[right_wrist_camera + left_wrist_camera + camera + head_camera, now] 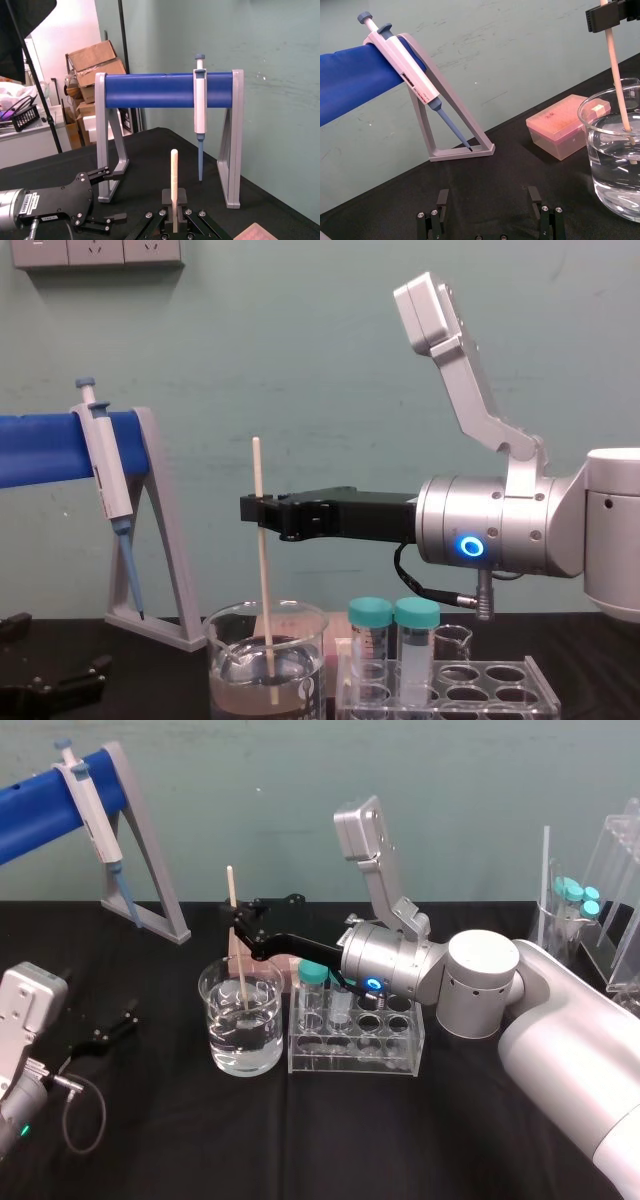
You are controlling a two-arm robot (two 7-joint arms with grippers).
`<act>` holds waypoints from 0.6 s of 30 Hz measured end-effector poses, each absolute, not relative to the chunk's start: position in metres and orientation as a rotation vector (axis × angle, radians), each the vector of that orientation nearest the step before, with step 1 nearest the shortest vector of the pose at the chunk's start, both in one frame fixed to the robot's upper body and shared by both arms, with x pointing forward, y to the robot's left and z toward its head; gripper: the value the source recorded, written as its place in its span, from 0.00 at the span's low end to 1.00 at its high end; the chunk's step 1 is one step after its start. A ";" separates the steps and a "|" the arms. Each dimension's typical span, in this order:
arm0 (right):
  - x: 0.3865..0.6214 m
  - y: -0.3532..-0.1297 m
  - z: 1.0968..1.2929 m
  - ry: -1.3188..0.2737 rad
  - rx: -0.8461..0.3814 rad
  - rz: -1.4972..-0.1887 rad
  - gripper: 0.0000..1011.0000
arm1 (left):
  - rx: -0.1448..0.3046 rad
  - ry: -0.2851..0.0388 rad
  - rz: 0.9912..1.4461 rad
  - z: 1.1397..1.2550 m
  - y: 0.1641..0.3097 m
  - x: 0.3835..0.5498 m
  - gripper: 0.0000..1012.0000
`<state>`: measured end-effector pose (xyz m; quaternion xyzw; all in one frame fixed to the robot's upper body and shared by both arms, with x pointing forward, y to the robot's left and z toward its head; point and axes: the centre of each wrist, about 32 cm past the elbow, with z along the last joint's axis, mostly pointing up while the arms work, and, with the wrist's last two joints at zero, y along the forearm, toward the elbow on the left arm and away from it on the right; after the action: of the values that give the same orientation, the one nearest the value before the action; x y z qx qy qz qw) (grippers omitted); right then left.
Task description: Hold the thermometer with one hand and immerse one end into the beaker, then reinsert it into the test tube rack.
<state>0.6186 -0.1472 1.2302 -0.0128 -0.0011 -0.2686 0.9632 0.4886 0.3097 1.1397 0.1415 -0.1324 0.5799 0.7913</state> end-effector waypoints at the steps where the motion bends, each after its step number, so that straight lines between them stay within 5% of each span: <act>1: 0.619 -0.147 1.230 -0.003 -0.025 -0.542 0.05 | 0.304 -0.285 1.248 1.140 0.310 0.489 0.99; 18: 0.618 -0.147 1.230 -0.003 -0.026 -0.541 0.05 | 0.304 -0.285 1.248 1.140 0.310 0.489 0.99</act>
<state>0.6185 -0.1468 1.2301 -0.0127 -0.0013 -0.2674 0.9635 0.4886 0.3097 1.1398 0.1415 -0.1325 0.5799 0.7913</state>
